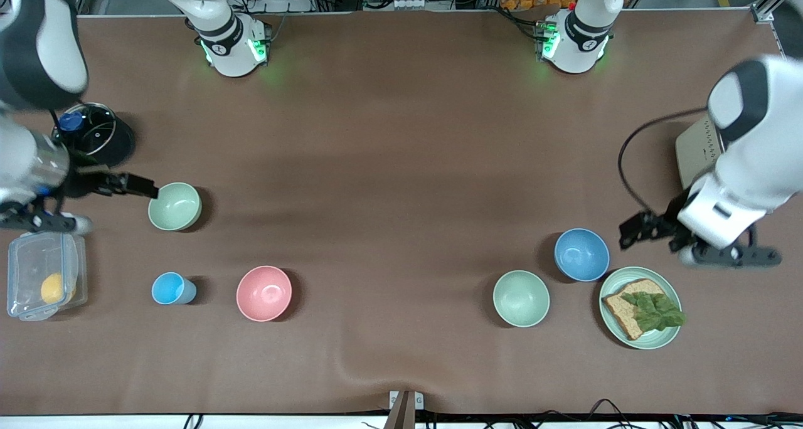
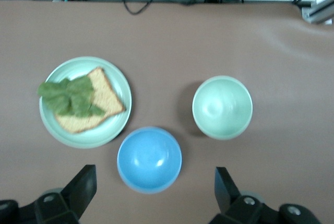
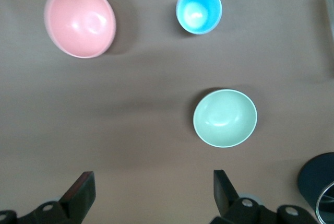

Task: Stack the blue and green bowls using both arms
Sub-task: 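Reach the right gripper to the green bowl while the left gripper reaches the blue bowl, then grasp the green bowl rim with the right gripper while the left grasps the blue bowl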

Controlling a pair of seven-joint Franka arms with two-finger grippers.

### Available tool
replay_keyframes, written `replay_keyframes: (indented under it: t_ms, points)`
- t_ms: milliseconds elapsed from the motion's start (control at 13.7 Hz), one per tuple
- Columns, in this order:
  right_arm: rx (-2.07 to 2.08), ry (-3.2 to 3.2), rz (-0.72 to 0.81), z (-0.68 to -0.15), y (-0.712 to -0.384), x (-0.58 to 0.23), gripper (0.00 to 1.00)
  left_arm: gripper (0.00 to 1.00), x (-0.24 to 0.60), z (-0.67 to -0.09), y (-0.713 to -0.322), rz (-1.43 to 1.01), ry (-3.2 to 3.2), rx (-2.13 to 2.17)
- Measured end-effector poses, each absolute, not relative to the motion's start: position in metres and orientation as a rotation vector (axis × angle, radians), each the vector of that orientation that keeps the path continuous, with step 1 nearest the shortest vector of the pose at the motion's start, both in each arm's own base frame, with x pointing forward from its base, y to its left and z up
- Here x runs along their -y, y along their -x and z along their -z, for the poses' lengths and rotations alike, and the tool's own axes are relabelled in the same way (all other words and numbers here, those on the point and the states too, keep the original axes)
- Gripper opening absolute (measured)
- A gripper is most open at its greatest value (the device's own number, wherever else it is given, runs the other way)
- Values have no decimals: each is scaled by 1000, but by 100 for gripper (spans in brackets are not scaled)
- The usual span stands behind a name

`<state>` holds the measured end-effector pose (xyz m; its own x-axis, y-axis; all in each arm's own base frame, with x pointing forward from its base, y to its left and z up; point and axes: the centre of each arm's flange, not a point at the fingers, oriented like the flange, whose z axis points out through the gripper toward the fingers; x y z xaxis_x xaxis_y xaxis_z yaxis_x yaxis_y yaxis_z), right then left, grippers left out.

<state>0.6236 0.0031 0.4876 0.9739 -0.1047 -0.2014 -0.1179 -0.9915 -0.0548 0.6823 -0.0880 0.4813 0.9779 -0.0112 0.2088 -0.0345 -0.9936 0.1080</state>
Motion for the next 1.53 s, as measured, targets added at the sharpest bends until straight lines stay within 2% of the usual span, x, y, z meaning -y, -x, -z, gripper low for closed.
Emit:
replay_keyframes:
  t_ms: [218, 510, 947, 1092, 1529]
  points:
    - [-248, 3037, -412, -445, -620, 29, 100, 100, 87, -414, -707, -324, -2994, 16]
    - [-233, 3061, -427, -421, -613, 52, 100, 100, 71, -330, -734, -441, -2974, -18]
    - [-172, 3055, -352, -380, -602, 103, 100, 100, 43, -303, -743, -510, -3018, -2]
    - [-85, 3061, -313, -352, -597, 100, 100, 100, 49, -293, -737, -442, -3047, 35]
    - [-39, 3056, -287, -300, -571, 124, 100, 100, 59, -255, -686, -15, -3112, 81]
